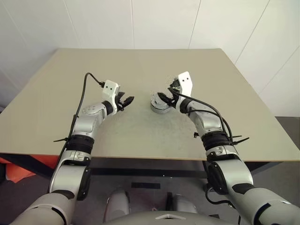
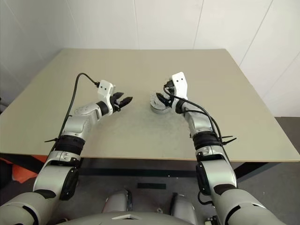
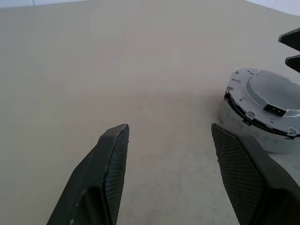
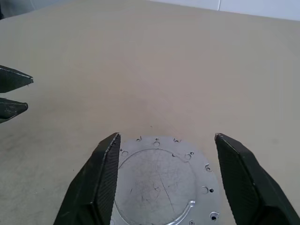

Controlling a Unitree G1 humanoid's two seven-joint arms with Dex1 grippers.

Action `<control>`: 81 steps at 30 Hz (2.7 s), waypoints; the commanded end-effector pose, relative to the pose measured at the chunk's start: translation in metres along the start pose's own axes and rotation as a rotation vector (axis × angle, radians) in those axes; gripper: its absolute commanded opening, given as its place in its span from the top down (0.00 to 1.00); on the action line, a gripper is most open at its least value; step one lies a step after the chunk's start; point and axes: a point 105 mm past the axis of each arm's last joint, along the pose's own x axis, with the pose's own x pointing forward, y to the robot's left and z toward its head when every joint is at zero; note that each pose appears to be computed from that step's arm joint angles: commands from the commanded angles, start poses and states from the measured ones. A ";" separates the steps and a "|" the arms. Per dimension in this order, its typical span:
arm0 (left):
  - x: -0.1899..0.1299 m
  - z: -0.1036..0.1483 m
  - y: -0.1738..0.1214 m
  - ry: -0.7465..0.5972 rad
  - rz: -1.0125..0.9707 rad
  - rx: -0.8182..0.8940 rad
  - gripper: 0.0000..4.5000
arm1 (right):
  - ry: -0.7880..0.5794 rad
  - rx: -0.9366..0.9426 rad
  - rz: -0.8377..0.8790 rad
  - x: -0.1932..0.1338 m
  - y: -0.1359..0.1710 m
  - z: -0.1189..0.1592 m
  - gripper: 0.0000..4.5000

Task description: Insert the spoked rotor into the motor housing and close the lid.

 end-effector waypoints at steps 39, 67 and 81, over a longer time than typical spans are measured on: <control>-0.001 0.013 0.012 -0.015 0.047 0.033 0.33 | 0.095 -0.040 0.003 0.001 -0.006 -0.023 0.31; -0.001 0.006 0.008 -0.005 0.038 0.020 0.33 | 0.310 -0.209 0.010 -0.014 -0.023 -0.054 0.31; 0.048 0.037 -0.058 -0.012 -0.207 -0.414 0.33 | 0.312 -0.192 0.016 -0.013 -0.020 -0.057 0.31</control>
